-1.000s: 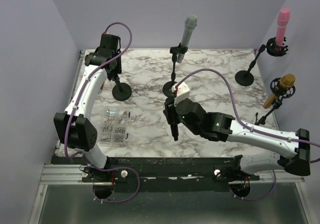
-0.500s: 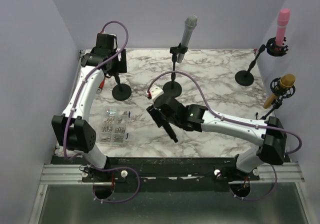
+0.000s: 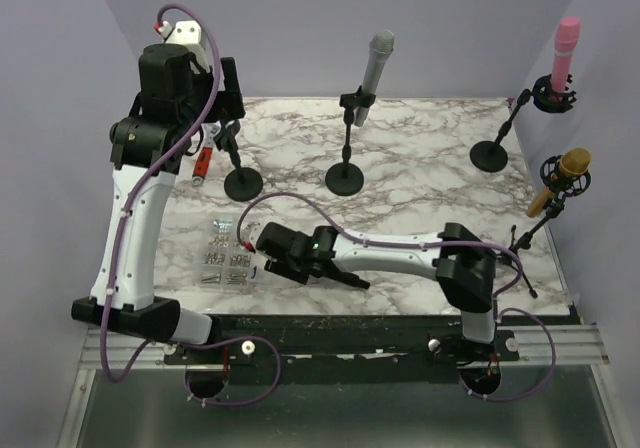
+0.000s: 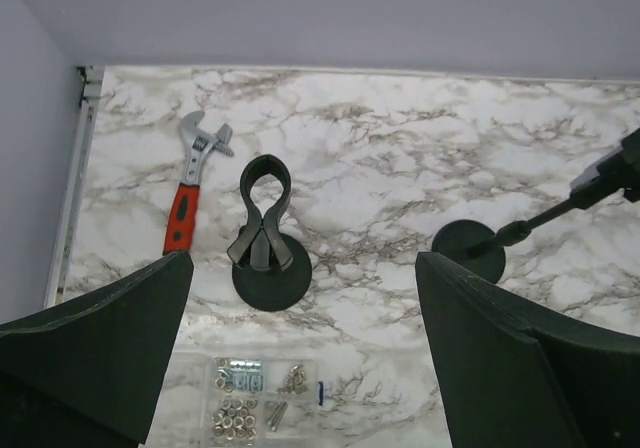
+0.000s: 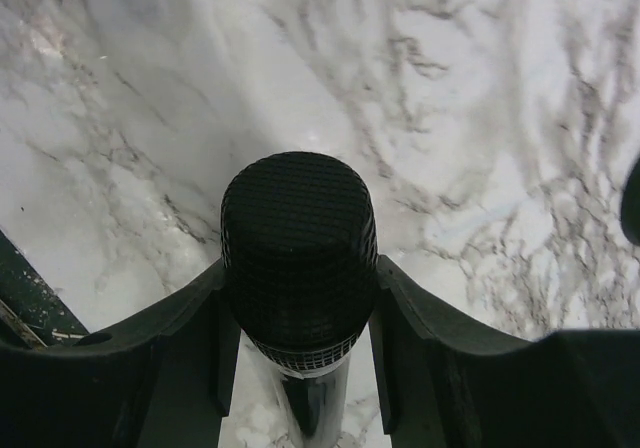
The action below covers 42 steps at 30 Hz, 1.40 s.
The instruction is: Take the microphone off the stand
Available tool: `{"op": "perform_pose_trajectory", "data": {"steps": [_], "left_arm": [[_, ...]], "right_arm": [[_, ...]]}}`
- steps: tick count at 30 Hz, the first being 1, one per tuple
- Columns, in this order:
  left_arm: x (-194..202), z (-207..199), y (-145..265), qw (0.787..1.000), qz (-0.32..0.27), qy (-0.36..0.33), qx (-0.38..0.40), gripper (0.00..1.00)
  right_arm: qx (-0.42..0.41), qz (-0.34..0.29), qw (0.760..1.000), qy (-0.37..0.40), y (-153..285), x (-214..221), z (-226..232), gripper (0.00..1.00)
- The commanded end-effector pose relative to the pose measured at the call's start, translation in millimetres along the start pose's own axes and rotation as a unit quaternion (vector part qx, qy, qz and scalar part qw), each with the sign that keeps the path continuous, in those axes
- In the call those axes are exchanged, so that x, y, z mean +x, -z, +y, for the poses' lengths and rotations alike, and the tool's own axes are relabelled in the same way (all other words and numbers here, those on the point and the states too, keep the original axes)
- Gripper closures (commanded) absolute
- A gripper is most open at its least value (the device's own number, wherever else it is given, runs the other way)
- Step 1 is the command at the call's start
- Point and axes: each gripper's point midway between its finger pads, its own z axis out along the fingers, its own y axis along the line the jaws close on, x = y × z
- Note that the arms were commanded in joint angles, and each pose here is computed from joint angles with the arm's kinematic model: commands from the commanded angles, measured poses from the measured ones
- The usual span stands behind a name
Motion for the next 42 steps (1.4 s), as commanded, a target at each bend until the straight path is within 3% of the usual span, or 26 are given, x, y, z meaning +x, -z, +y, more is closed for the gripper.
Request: {"op": "perform_pose_trajectory", "data": {"steps": [1, 5, 8, 20, 33, 42], "left_arm": [[-17, -13, 29, 0.998, -0.052, -0.018, 0.036, 0.03], [1, -20, 33, 0.995, -0.069, -0.044, 0.061, 0.03], [14, -24, 33, 0.993, -0.073, -0.051, 0.079, 0.03], [25, -25, 24, 0.993, -0.066, -0.050, 0.080, 0.03], [29, -28, 20, 0.994, -0.061, -0.042, 0.086, 0.03], [30, -29, 20, 0.993, -0.061, -0.039, 0.091, 0.03]], "right_arm": [[0.001, 0.072, 0.993, 0.089, -28, 21, 18, 0.99], [-0.024, 0.077, 0.989, 0.123, -45, 28, 38, 0.99], [-0.051, 0.062, 0.988, 0.135, -52, 30, 55, 0.93], [-0.126, 0.038, 0.980, 0.151, -54, 34, 96, 0.88], [-0.129, 0.045, 0.980, 0.144, -67, 48, 102, 0.49], [-0.129, 0.057, 0.981, 0.133, -71, 51, 105, 0.36]]}}
